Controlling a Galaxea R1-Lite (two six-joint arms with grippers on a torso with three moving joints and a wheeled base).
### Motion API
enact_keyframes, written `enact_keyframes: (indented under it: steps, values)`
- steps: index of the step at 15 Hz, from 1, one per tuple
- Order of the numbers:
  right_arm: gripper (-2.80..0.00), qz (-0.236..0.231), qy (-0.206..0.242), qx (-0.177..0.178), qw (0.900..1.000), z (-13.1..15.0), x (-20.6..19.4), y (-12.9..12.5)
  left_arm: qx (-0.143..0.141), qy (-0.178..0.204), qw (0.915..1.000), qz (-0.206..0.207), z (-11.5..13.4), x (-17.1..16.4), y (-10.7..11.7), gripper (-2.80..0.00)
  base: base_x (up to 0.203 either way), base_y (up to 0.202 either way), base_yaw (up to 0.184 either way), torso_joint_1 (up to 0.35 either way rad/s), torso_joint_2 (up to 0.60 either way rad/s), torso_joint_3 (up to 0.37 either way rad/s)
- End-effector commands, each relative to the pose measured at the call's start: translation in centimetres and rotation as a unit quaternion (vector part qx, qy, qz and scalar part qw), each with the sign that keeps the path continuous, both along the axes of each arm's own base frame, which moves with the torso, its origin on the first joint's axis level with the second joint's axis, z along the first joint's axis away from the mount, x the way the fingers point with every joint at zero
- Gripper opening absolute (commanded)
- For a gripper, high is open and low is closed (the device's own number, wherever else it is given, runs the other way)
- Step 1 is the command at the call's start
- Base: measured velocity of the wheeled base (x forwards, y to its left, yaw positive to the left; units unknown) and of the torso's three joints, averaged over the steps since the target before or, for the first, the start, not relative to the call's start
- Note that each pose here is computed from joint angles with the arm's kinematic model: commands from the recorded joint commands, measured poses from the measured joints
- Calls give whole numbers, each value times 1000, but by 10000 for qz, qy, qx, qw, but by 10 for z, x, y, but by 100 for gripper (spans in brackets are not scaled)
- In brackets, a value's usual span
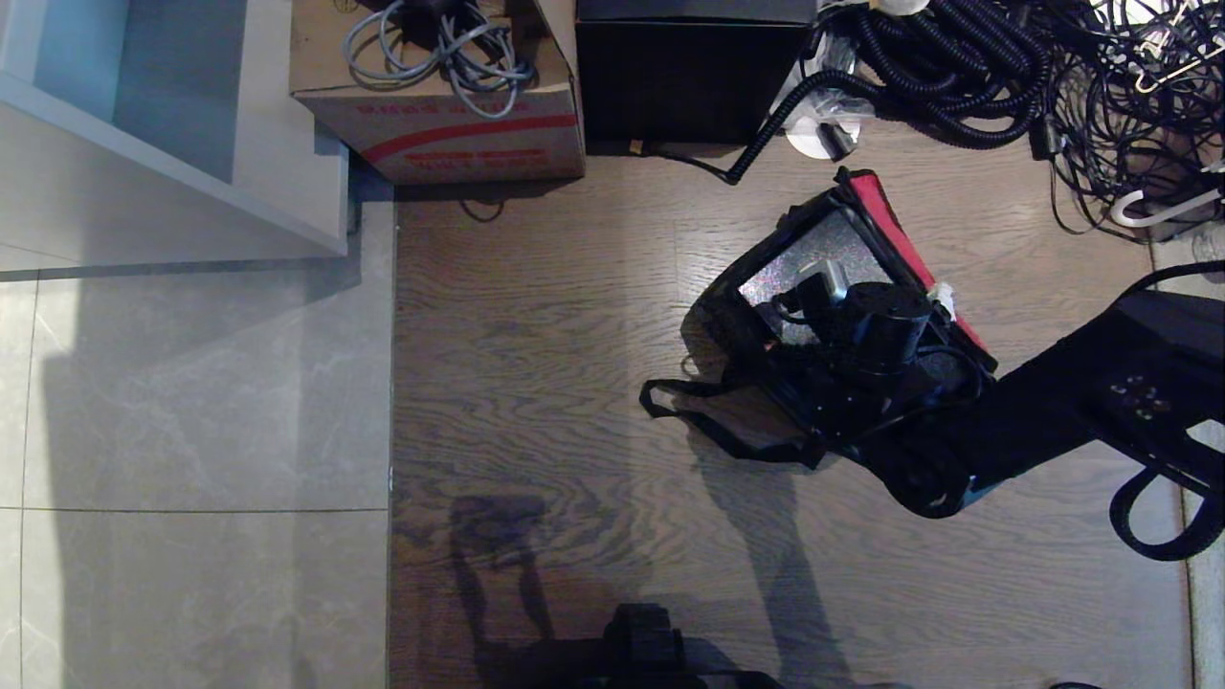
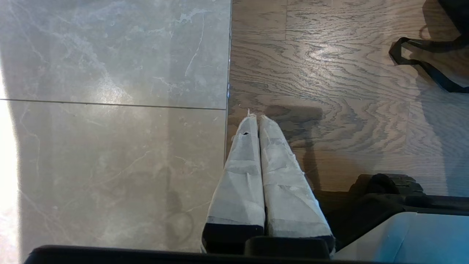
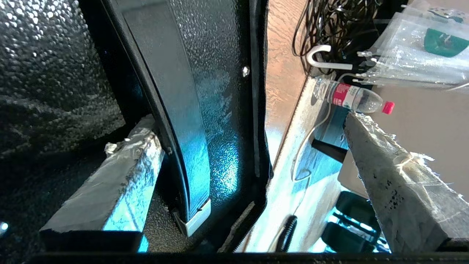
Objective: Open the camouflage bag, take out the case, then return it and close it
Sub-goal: Lift the black box
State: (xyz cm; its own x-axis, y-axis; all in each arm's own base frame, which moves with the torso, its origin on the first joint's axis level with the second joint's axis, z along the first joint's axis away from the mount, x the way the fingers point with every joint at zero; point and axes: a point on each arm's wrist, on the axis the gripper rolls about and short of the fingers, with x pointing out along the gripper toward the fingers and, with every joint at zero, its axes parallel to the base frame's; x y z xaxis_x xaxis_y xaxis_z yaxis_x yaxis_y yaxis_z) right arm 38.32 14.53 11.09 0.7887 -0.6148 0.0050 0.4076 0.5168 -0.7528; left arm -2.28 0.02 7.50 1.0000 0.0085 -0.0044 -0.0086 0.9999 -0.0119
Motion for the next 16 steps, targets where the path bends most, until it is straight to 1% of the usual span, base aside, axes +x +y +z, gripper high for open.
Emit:
enact_keyframes:
  steps: [1, 3, 5, 7, 8, 10, 13, 16]
  values:
    - [0, -57, 187, -99, 9998, -24, 2, 0, -2, 1, 10000, 3, 0, 0, 0, -280, 0, 0, 0, 0, 0, 0]
    - [0, -175, 84, -67, 9998, -37, 6, 2, -2, 1, 10000, 3, 0, 0, 0, -280, 0, 0, 0, 0, 0, 0]
    - [0, -226, 134, -152, 9995, -55, 11, 3, -2, 1, 10000, 3, 0, 0, 0, -280, 0, 0, 0, 0, 0, 0]
    - [0, -357, 51, -211, 9991, -60, 22, -2, -2, 1, 10000, 3, 0, 0, 0, -280, 0, 0, 0, 0, 0, 0]
    - [0, -419, 52, -232, 9988, -60, 25, -6, -2, 1, 10000, 3, 0, 0, 0, -280, 0, 0, 0, 0, 0, 0]
    - [0, -484, -96, -175, 9986, -57, 29, -10, -2, 1, 10000, 3, 0, 0, 0, -280, 0, 0, 0, 0, 0, 0]
    - [0, -697, -327, -97, 9970, -41, 40, -26, -2, 1, 10000, 3, 0, 0, 0, -280, 0, 0, 0, 0, 0, 0]
    - [0, -878, -439, -78, 9951, -34, 47, -40, -2, 1, 10000, 3, 0, 0, 0, -280, 0, 0, 0, 0, 0, 0]
